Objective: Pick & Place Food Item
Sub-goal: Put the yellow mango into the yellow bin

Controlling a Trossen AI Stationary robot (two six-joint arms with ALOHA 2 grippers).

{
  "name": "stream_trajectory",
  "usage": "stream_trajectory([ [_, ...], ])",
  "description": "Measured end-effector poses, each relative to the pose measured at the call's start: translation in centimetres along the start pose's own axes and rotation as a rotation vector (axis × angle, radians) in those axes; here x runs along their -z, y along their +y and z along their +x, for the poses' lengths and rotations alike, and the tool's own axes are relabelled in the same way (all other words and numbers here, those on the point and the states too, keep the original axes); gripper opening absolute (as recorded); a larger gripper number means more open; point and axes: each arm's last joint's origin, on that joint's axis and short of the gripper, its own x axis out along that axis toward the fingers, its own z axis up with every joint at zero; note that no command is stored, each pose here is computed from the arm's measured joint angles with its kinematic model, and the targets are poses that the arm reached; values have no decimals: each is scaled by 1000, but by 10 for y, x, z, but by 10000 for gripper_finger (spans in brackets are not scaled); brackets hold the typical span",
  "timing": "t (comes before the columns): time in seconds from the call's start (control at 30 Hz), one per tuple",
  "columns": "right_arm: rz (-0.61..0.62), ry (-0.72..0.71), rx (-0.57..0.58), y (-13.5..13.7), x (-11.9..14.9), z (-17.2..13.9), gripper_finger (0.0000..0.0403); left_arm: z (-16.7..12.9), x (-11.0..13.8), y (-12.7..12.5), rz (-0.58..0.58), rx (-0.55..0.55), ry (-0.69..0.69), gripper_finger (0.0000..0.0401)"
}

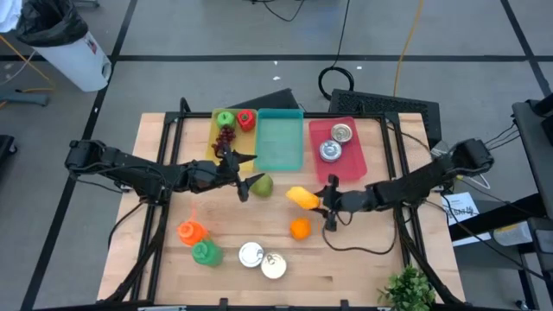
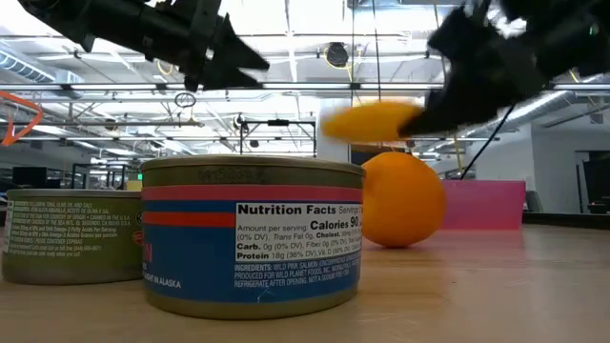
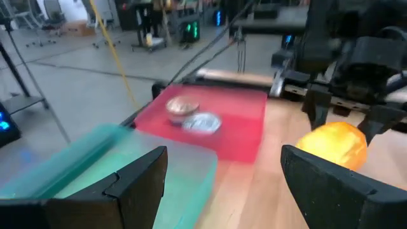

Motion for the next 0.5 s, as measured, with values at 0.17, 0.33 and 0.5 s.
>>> stream_trajectory([
  [0.17,-48,-190,75,-11,-29,-22,184,0,-14,-2,-50,169,-128,310],
  [0.33,-44,-267,47,-14,-39,-30,191,6,-19,-10,-56,340,-181,310],
  [0.5,-63,-279,-26,-10,-39,-25,171,35,-19,-26,-37,366,-118,310],
])
